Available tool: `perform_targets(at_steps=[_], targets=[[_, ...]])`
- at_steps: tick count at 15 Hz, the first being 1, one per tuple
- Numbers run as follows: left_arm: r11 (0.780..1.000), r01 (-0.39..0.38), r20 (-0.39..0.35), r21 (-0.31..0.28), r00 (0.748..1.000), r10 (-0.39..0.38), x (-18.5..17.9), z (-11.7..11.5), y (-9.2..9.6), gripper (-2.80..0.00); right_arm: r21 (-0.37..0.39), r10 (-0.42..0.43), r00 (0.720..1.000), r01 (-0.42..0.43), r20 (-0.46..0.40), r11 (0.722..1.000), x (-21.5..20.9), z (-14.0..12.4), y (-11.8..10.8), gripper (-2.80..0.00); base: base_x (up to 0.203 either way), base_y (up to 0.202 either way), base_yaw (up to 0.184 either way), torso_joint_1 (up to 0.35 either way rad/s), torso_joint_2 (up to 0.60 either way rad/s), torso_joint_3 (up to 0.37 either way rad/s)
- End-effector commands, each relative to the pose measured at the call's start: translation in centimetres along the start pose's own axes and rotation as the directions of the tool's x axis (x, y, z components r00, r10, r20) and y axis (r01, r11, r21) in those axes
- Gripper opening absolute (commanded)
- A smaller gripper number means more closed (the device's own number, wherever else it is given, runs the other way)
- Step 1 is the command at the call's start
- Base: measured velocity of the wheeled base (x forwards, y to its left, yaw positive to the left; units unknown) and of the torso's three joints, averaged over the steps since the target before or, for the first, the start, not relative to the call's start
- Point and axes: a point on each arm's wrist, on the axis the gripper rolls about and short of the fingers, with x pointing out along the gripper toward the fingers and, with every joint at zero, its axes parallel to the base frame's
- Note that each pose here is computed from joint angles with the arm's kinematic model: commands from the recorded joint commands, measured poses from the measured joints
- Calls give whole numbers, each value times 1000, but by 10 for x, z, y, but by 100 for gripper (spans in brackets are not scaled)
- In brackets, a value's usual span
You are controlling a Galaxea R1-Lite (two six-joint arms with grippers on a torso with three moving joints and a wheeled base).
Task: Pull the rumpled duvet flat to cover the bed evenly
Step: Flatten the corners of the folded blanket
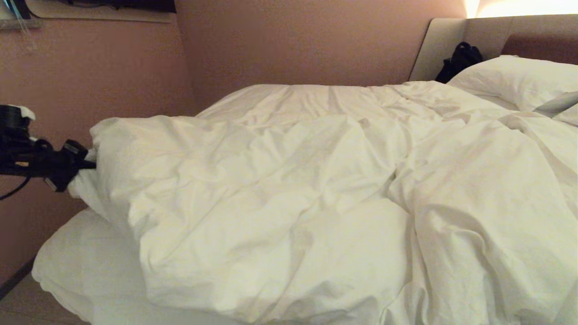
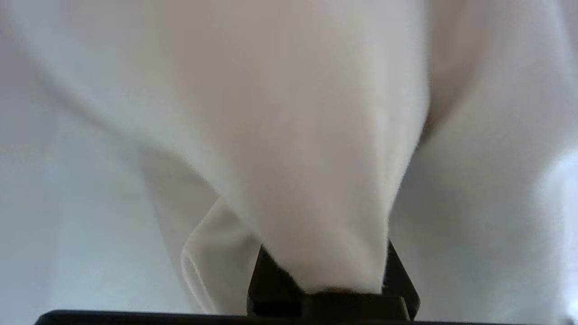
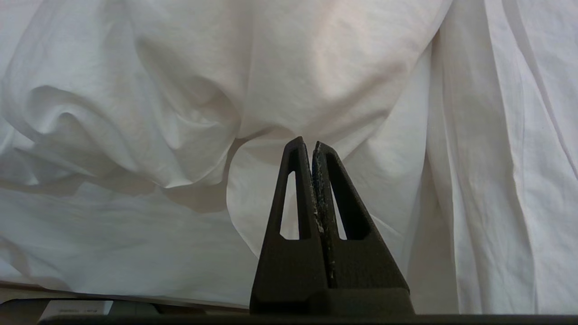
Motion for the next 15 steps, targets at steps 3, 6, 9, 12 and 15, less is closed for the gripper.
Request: perform_targets(at_steps=[3,6,9,12,15], targets=[[1000,-5,95,13,996,3,-74,10,-15,-280,-1,1,1000,-1,0,1000,0,0,0,-280,0,0,0,0,0,0],[999,-23,133,34,991,18,-110,5,-17,-280,-1,1,1000,-1,0,1000,0,0,0,-280,0,0,0,0,0,0],[998,-47,180,39,983,40,-134,6,-11,-280,-1,1,1000,-1,0,1000,0,0,0,-280,0,0,0,0,0,0],[992,-120,245,36,964,108,-147,7,-5,-280,-1,1,1000,-1,0,1000,0,0,0,-280,0,0,0,0,0,0],[968,-244,329,57,920,212,-155,16,6,-280,-1,1,1000,-1,0,1000,0,0,0,-280,0,0,0,0,0,0]])
